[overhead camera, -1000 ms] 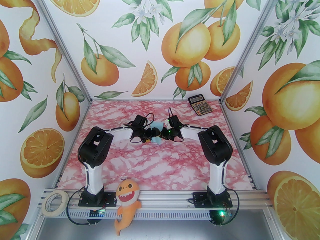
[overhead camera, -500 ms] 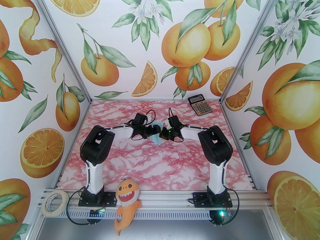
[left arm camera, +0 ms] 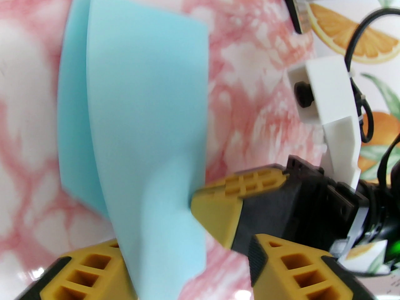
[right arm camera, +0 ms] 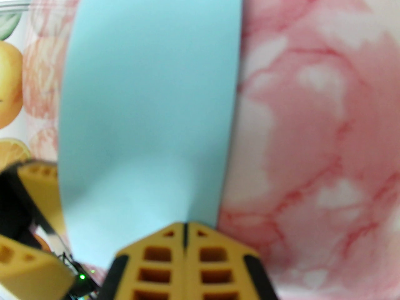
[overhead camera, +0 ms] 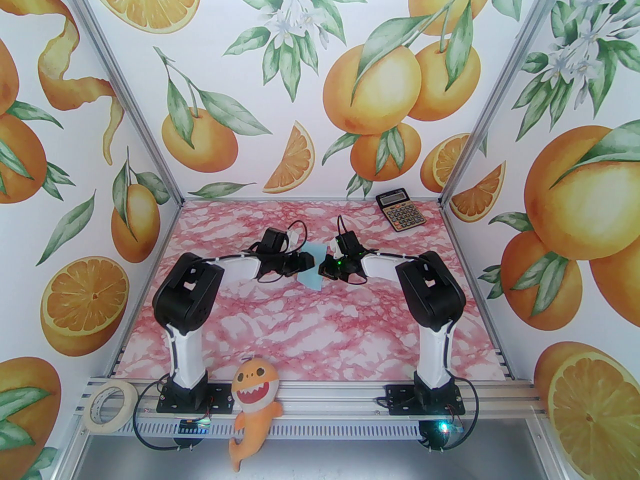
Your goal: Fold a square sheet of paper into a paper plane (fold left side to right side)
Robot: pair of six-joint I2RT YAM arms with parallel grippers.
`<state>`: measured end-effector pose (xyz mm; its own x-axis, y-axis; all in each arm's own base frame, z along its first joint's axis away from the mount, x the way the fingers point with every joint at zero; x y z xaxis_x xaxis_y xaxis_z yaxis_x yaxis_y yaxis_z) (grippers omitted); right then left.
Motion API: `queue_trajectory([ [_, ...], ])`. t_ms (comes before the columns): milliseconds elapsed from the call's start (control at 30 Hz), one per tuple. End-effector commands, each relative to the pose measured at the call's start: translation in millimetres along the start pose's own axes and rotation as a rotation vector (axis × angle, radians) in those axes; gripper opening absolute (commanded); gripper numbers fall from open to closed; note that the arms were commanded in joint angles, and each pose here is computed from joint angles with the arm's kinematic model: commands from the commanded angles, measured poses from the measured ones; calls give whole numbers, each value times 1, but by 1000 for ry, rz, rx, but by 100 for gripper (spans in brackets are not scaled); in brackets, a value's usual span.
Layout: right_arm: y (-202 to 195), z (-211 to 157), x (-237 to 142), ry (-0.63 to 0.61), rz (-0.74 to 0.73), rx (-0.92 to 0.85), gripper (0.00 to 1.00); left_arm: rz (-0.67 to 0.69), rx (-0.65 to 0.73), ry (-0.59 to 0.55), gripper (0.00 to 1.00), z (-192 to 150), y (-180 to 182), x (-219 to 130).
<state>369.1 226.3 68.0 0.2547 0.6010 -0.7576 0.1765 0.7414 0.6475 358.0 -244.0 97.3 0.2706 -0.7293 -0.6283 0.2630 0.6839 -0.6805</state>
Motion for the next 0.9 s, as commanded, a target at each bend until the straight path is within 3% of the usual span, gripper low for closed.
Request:
queue_trajectory([
  [0,-29,-16,12,51,-116,55,0,-67,35,-39,42,2,-20,-16],
  [133,-30,-17,12,54,-117,56,0,-90,35,-49,41,0,-26,-19],
  [600,-29,-18,8,51,-113,51,0,-147,17,-61,55,14,-29,3],
  [867,-23,-15,2,35,-85,45,0,-154,12,-65,56,16,-29,9],
])
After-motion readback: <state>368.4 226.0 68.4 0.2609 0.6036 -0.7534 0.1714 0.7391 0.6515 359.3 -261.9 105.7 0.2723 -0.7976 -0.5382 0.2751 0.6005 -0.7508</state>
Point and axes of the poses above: each hand's point on the last joint's axis, 136 mm out from that joint toward the fingers, its own x axis out along the fingers, its own y axis along the line the jaws close on, z = x × y, the point moved 7 cm from there along -x, back along the fingers, and after that the axes turned 9 degrees about x, right-handed, at the moved point
